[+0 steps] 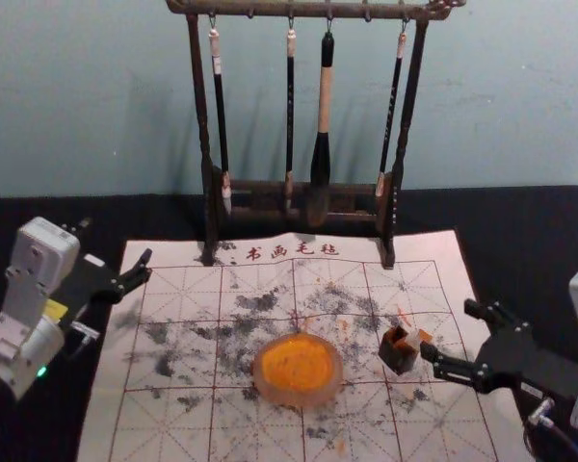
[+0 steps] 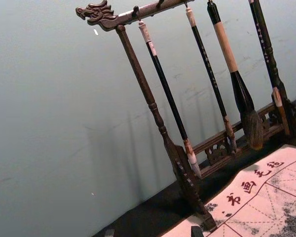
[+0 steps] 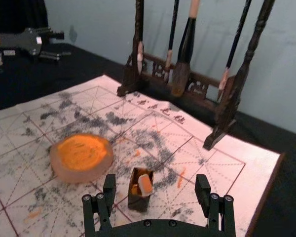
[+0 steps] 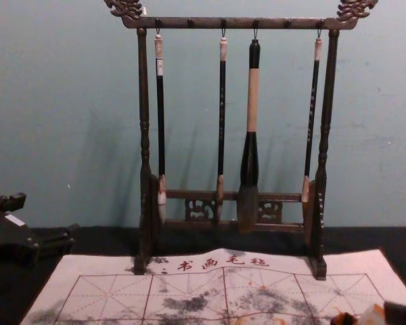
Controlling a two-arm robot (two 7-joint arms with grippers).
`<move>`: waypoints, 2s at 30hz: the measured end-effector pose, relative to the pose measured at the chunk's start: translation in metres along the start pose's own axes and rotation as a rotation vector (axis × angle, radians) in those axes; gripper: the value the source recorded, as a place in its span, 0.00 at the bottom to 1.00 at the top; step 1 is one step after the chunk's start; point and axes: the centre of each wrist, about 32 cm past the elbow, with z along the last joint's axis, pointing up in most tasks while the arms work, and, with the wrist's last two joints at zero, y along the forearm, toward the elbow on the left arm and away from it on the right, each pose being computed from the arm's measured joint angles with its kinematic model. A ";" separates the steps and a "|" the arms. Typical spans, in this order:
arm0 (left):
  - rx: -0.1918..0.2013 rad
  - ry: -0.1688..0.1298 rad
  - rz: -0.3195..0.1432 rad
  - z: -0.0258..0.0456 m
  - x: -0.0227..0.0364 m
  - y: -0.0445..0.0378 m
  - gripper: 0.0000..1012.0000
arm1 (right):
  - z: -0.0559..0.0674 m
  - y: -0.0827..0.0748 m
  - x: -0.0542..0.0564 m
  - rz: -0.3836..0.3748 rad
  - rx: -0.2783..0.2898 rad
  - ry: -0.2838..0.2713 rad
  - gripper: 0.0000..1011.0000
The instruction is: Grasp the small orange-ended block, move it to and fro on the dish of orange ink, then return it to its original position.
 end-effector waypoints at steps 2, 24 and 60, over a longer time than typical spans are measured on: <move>0.000 0.000 0.000 0.0000 0.0000 0.0000 0.99 | -0.003 0.003 0.001 0.011 -0.015 0.001 0.99; 0.000 0.000 0.000 0.0000 0.0000 0.0000 0.99 | -0.011 0.017 0.007 0.026 -0.048 0.004 0.99; 0.000 0.000 0.000 0.0000 0.0000 0.0000 0.99 | -0.013 0.024 0.008 0.043 -0.058 0.020 0.99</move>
